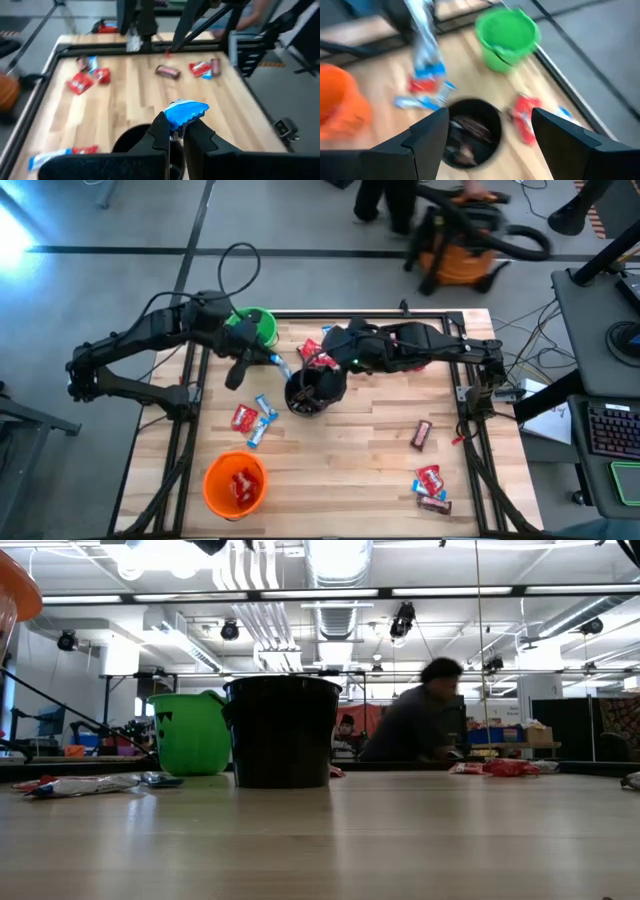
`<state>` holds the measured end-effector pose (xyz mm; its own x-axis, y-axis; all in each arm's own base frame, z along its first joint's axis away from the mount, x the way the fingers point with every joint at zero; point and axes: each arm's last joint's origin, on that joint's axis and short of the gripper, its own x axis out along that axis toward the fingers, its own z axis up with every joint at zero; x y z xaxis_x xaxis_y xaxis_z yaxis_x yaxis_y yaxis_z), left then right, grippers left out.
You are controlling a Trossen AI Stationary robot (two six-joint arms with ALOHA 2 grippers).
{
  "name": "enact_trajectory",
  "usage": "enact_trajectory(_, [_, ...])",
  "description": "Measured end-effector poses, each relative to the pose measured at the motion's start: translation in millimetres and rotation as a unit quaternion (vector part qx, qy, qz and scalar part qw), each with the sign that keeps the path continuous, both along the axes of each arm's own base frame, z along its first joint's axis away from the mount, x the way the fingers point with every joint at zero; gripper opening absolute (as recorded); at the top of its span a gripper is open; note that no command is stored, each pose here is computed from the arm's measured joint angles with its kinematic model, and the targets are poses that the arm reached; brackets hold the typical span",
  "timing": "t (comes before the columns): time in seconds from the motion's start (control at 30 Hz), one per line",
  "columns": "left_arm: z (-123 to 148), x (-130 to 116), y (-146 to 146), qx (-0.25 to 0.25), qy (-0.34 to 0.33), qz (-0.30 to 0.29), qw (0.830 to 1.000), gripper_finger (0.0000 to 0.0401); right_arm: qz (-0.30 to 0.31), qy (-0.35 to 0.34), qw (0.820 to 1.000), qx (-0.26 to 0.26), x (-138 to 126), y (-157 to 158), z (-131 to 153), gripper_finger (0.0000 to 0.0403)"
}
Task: Sort candy
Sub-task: Put the white chocolate into the green bucket
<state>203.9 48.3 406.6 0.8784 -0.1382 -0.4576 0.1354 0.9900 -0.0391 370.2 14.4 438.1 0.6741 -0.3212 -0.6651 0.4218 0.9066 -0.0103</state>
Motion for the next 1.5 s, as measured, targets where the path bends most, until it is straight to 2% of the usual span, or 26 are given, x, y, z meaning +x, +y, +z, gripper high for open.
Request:
enact_trajectory(0.17, [-5, -4, 14, 0.001, 0.026, 0.047, 0.999, 0.0, -0.025, 0.069, 0.997, -0.002, -9, -7, -10, 0.0275])
enact_trajectory(0.37, [-11, -12, 35, 0.007, 0.044, 0.115, 0.992, 0.0, -0.038, 0.095, 0.995, 0.005, -11, -9, -17, 0.0265])
enact_trajectory(0.6, [-19, -34, 67, 0.005, 0.086, 0.202, 0.976, 0.0, -0.041, 0.106, 0.994, 0.001, -12, -10, -21, 0.0258])
enact_trajectory(0.77, [-22, -52, 89, 0.016, 0.103, 0.251, 0.962, 0.0, -0.061, 0.129, 0.99, -0.02, -13, -16, -27, 0.0264])
enact_trajectory(0.9, [-27, -64, 108, 0.014, 0.119, 0.281, 0.952, 0.0, -0.079, 0.15, 0.985, -0.015, -14, -22, -34, 0.0267])
enact_trajectory(1.1, [-49, -73, 138, -0.024, 0.182, 0.296, 0.937, 0.0, -0.112, 0.172, 0.979, -0.015, -16, -33, -41, 0.0261])
enact_trajectory(1.27, [-68, -70, 158, -0.049, 0.219, 0.29, 0.93, 0.0, -0.124, 0.17, 0.978, -0.013, -16, -39, -41, 0.0258])
enact_trajectory(1.5, [-81, -63, 166, -0.075, 0.225, 0.252, 0.938, 0.0009, -0.131, 0.168, 0.977, -0.01, -17, -41, -41, 0.026])
